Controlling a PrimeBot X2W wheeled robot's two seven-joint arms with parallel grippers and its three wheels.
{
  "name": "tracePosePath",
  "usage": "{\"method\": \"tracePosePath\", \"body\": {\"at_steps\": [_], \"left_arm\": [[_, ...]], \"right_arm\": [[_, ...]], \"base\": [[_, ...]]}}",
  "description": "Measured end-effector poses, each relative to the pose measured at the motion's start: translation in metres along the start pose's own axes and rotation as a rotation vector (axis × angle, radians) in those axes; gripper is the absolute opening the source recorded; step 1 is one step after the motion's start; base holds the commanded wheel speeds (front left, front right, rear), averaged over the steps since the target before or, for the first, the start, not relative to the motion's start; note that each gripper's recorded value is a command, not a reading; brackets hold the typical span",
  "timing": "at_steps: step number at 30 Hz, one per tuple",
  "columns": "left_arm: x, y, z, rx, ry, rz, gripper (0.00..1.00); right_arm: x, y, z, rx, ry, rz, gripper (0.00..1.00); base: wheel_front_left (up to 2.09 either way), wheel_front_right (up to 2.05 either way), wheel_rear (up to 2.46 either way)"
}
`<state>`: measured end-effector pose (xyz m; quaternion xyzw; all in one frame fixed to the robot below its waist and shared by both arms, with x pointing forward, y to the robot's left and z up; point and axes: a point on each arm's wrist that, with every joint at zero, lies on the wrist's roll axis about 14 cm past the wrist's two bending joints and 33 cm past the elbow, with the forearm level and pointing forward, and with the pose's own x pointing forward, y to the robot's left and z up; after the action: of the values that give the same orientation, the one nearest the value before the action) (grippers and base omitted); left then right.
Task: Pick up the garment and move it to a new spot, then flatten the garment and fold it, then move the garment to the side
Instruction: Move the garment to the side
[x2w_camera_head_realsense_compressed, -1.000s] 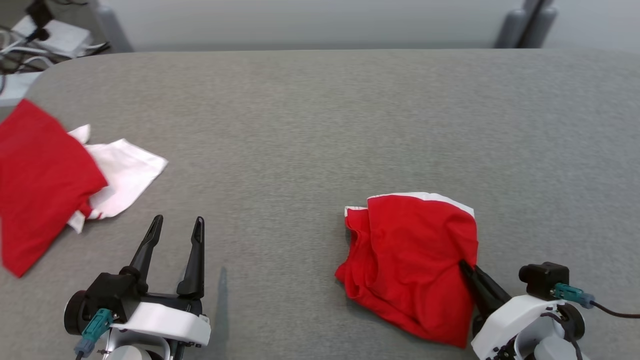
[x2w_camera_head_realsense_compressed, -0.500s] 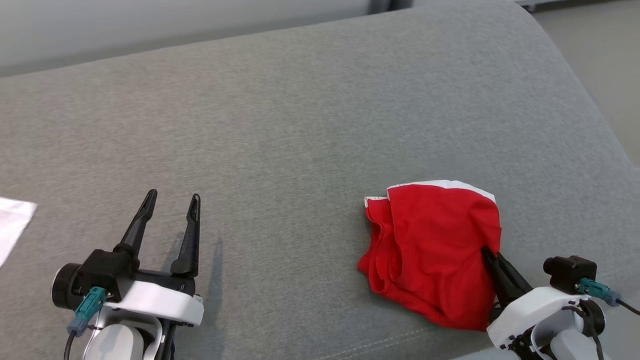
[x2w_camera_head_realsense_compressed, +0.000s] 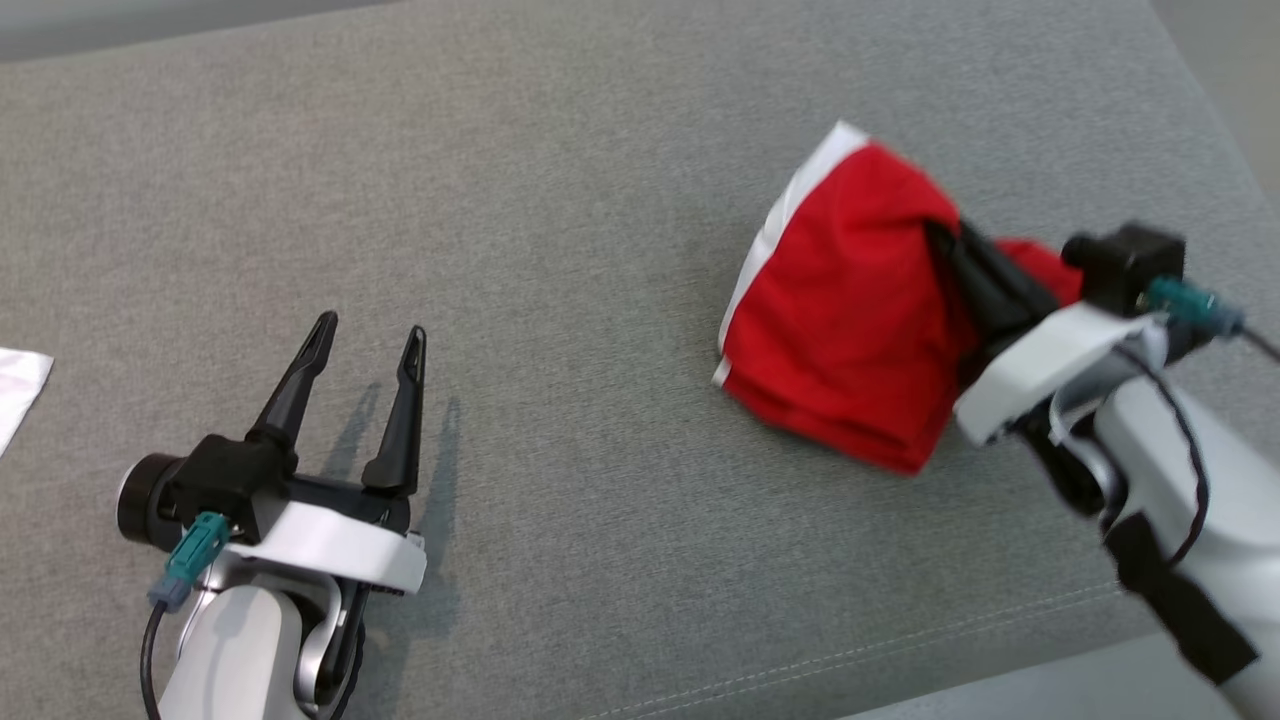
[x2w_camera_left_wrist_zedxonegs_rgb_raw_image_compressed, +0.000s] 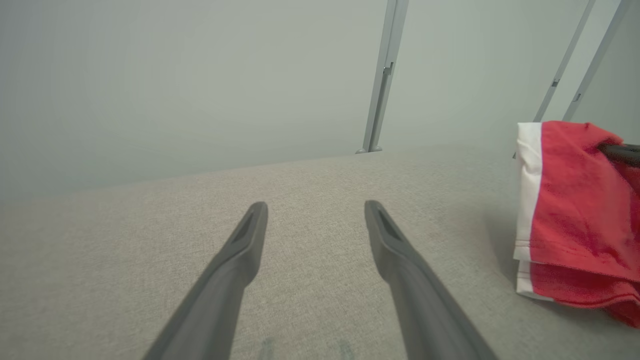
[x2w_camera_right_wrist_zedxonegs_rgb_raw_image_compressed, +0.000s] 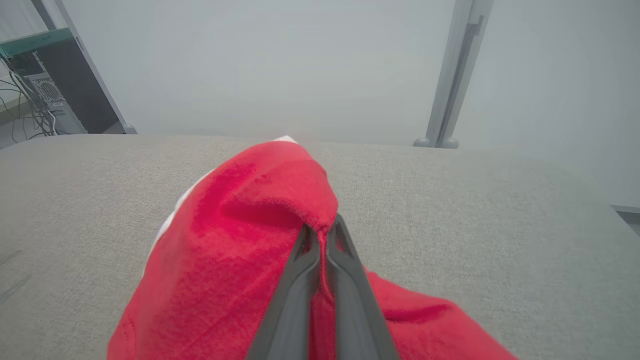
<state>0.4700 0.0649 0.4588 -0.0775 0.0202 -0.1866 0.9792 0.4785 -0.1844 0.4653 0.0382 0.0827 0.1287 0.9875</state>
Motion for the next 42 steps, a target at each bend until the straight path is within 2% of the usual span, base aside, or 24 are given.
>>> {"method": "tracePosePath", "body": {"at_steps": [3, 6, 17, 25, 26, 27, 28, 32, 35, 38, 42], "left_arm": [[0.004, 0.004, 0.0, 0.0, -0.004, 0.007, 1.0], [0.008, 0.007, -0.001, -0.001, -0.011, 0.013, 1.0], [0.034, -0.002, -0.02, 0.01, 0.017, -0.05, 1.0], [0.053, -0.015, -0.035, 0.007, 0.035, -0.111, 1.0], [0.053, -0.015, -0.037, 0.008, 0.036, -0.114, 1.0], [0.054, -0.016, -0.038, 0.009, 0.038, -0.117, 1.0], [0.055, -0.015, -0.039, 0.009, 0.039, -0.117, 1.0], [0.055, -0.009, -0.042, 0.012, 0.044, -0.108, 1.0], [0.054, -0.004, -0.042, 0.017, 0.043, -0.095, 1.0], [0.053, -0.002, -0.035, 0.026, 0.03, -0.089, 1.0], [0.05, 0.005, -0.021, 0.039, -0.001, -0.062, 1.0]], "right_arm": [[0.021, -0.01, 0.017, -0.067, -0.009, 0.015, 0.0], [0.027, -0.032, 0.013, -0.102, 0.031, -0.018, 0.0], [-0.02, -0.137, -0.036, -0.113, 0.23, -0.275, 0.0], [-0.019, -0.163, -0.039, -0.13, 0.257, -0.336, 0.0], [-0.016, -0.165, -0.038, -0.131, 0.255, -0.341, 0.21], [-0.015, -0.168, -0.037, -0.133, 0.256, -0.35, 0.64], [-0.014, -0.173, -0.038, -0.139, 0.26, -0.364, 1.0], [-0.02, -0.198, -0.042, -0.153, 0.295, -0.446, 1.0], [-0.016, -0.207, -0.034, -0.148, 0.271, -0.478, 1.0], [-0.013, -0.21, -0.015, -0.143, 0.214, -0.493, 1.0], [-0.003, -0.2, 0.031, -0.164, 0.066, -0.457, 1.0]], "base": [[0.0, 0.0, 0.0], [0.0, 0.0, 0.0], [0.0, 0.0, 0.0], [0.0, 0.0, 0.0], [0.0, 0.0, 0.0], [0.0, 0.0, 0.0], [0.0, 0.0, 0.0], [0.0, 0.0, 0.0], [0.0, 0.0, 0.0], [0.0, 0.0, 0.0], [0.0, 0.0, 0.0]]}}
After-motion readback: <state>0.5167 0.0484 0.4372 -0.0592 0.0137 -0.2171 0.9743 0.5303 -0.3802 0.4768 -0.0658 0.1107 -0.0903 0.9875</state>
